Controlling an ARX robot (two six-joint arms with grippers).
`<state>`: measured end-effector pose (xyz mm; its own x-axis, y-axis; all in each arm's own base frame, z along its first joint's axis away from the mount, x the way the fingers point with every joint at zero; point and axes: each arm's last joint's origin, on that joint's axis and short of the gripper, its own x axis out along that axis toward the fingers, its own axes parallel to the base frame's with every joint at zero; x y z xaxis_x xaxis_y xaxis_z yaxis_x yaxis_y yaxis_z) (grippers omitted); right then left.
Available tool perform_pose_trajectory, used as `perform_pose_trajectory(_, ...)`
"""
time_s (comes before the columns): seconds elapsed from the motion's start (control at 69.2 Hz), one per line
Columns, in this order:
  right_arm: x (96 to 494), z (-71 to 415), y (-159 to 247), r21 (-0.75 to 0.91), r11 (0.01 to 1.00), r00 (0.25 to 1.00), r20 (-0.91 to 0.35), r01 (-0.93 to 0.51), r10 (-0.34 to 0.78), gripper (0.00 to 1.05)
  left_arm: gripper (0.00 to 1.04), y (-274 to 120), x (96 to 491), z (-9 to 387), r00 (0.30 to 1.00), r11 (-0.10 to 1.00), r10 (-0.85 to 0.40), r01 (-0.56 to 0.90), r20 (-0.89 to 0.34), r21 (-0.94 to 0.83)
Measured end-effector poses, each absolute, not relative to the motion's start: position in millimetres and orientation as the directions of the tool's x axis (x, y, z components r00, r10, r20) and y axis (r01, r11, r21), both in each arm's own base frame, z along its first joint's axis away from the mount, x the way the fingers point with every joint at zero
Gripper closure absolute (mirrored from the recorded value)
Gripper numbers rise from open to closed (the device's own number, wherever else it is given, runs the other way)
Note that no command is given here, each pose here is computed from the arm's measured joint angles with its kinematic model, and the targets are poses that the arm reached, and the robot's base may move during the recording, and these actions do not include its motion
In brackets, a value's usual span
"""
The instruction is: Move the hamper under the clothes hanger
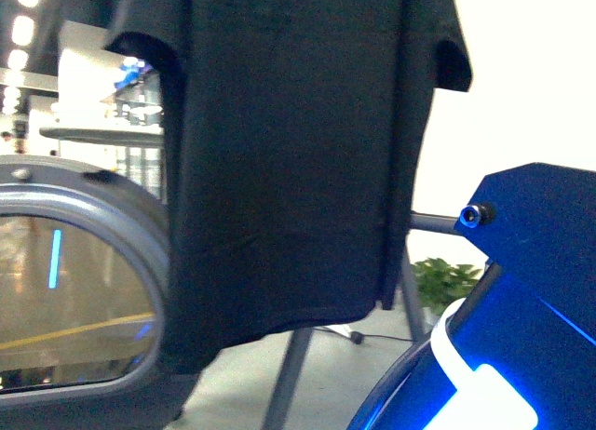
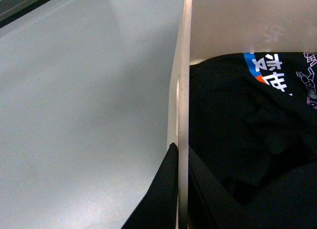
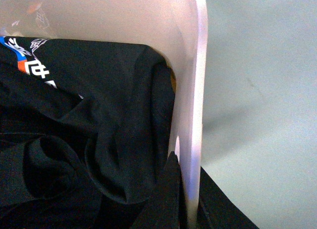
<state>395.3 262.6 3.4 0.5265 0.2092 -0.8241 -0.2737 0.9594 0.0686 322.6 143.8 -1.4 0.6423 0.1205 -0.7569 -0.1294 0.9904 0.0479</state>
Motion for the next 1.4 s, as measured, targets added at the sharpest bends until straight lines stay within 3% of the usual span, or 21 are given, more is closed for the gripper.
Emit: perform_pose_trajectory(1.402,402.7,4.5,249.3,0.054,0.97,0.54,-0.823,-0.235,0.177,1.02,1.01,134.5,326.9,-1.2,0.653,0.996,0.081,-0.089,-0.753,0.031)
